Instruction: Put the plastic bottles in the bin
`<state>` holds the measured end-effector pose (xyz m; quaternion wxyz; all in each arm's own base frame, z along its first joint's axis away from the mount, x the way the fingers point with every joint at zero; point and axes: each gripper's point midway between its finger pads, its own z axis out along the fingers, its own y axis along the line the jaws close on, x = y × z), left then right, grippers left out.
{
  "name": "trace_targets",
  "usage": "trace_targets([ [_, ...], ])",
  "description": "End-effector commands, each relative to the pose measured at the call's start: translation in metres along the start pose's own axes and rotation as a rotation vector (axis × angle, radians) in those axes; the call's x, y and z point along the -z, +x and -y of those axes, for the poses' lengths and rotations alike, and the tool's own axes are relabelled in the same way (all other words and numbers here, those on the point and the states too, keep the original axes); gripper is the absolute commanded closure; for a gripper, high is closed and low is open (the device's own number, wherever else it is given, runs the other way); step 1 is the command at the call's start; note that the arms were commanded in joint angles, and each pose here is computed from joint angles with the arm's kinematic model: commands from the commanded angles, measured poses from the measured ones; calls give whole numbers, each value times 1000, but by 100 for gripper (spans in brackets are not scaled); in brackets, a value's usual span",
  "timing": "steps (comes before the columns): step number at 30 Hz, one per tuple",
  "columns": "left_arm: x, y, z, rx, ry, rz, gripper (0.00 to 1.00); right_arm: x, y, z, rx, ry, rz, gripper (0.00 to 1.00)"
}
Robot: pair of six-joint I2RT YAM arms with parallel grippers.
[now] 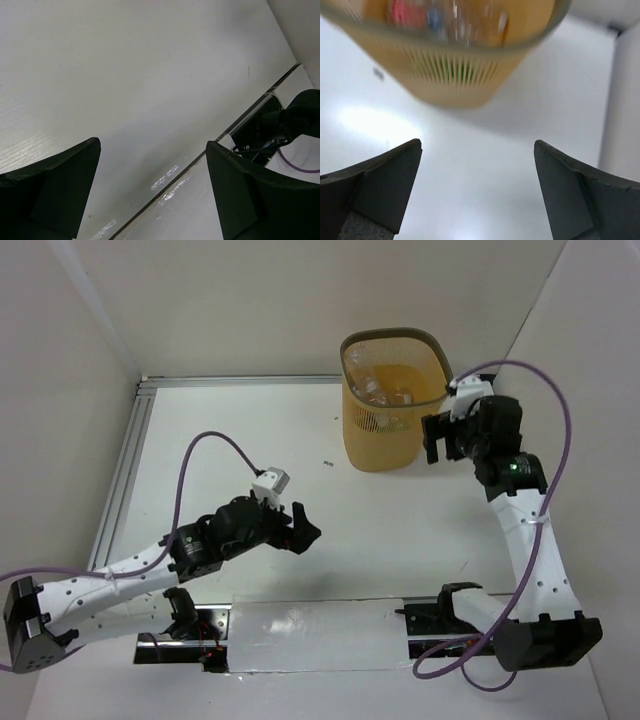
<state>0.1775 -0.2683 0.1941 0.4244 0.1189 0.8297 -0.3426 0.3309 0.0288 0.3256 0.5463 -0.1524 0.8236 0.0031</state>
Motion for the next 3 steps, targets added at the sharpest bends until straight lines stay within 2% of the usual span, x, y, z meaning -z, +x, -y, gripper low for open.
trace_targets([
  [1, 2, -33, 22, -35, 55, 81, 1, 0, 46, -6, -62, 31, -79, 0],
  [3, -1, -39, 24, -45, 48, 88, 1, -6, 71, -8, -107, 25, -122, 0],
])
